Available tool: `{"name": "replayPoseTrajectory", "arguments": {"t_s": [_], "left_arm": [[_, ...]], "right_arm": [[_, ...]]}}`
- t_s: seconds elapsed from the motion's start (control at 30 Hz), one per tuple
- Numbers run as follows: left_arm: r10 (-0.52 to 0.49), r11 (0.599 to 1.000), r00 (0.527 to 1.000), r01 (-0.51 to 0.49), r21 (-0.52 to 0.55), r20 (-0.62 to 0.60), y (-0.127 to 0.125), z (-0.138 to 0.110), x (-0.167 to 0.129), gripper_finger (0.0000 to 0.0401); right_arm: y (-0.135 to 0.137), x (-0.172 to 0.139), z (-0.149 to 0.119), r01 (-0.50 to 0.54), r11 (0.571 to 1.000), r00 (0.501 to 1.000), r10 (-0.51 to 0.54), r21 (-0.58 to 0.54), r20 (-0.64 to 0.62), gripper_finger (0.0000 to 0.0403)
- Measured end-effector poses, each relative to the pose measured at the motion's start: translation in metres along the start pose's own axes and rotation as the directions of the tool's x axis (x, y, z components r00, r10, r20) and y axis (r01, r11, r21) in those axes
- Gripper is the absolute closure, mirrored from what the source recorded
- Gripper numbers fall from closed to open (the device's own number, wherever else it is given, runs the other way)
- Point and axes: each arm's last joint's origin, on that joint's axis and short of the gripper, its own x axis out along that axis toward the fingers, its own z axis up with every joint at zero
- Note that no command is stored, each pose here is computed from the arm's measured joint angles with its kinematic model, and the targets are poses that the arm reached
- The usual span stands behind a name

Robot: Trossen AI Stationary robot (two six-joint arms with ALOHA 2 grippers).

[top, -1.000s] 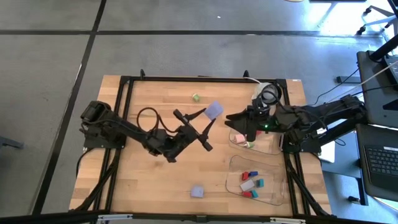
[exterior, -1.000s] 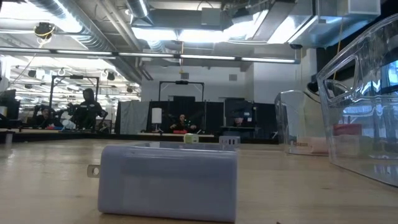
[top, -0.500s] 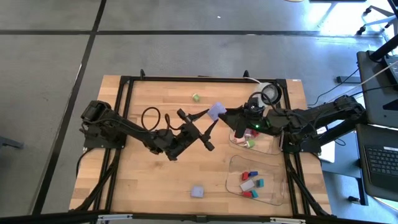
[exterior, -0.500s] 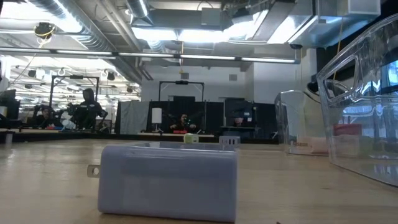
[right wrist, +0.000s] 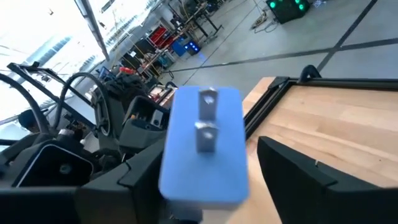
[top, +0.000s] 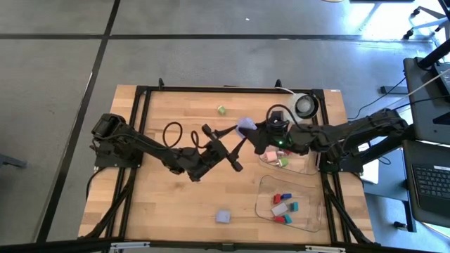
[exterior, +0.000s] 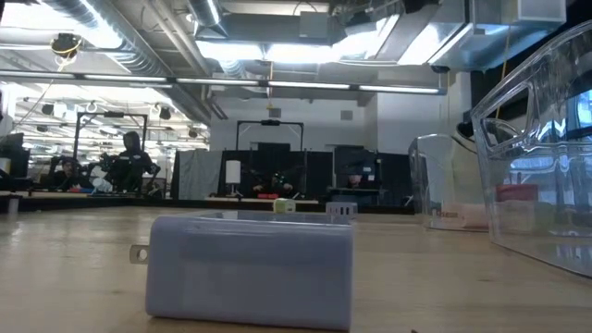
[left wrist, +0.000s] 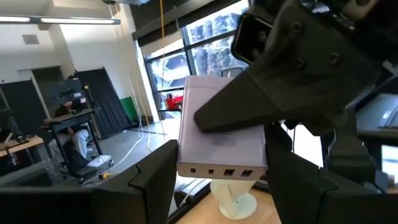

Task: Pick & Place Office items
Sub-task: Put the middle blue charger adapter into the top transparent bin

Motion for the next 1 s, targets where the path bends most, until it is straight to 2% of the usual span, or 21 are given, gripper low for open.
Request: {"name": "replayPoseTrajectory", "arguments": {"t_s": [0.13, 0.3, 0.6, 0.8, 1.0], "left_arm": [[-0.005, 1.0, 1.0, 0.006, 0.027, -0.013, -0.001, -0.002, 0.0, 0.0191], [-0.005, 0.999, 1.0, 0.005, 0.038, -0.016, -0.001, -0.003, 0.0, 0.0188], [-0.014, 1.0, 1.0, 0.014, 0.002, -0.007, -0.002, -0.002, -0.001, 0.016], [-0.012, 0.993, 1.0, 0.011, -0.12, -0.009, -0.001, -0.002, 0.0, 0.0141], [-0.005, 0.967, 1.0, 0.002, -0.256, -0.013, -0.001, -0.002, -0.001, 0.0107]], "right_arm": [[0.0, 0.001, -0.001, -0.002, 1.0, 1.0, 0.002, -0.003, -0.008, 0.0203], [0.0, 0.001, -0.002, -0.004, 1.0, 1.0, 0.004, -0.002, -0.01, 0.0285], [0.0, 0.001, -0.002, -0.018, 0.998, 1.0, 0.017, -0.056, -0.025, 0.0287], [0.0, 0.0, -0.001, -0.025, 0.996, 0.999, 0.023, -0.082, -0.029, 0.0287], [-0.002, -0.01, 0.01, -0.016, 0.988, 0.999, 0.011, -0.155, -0.03, 0.0287]]}}
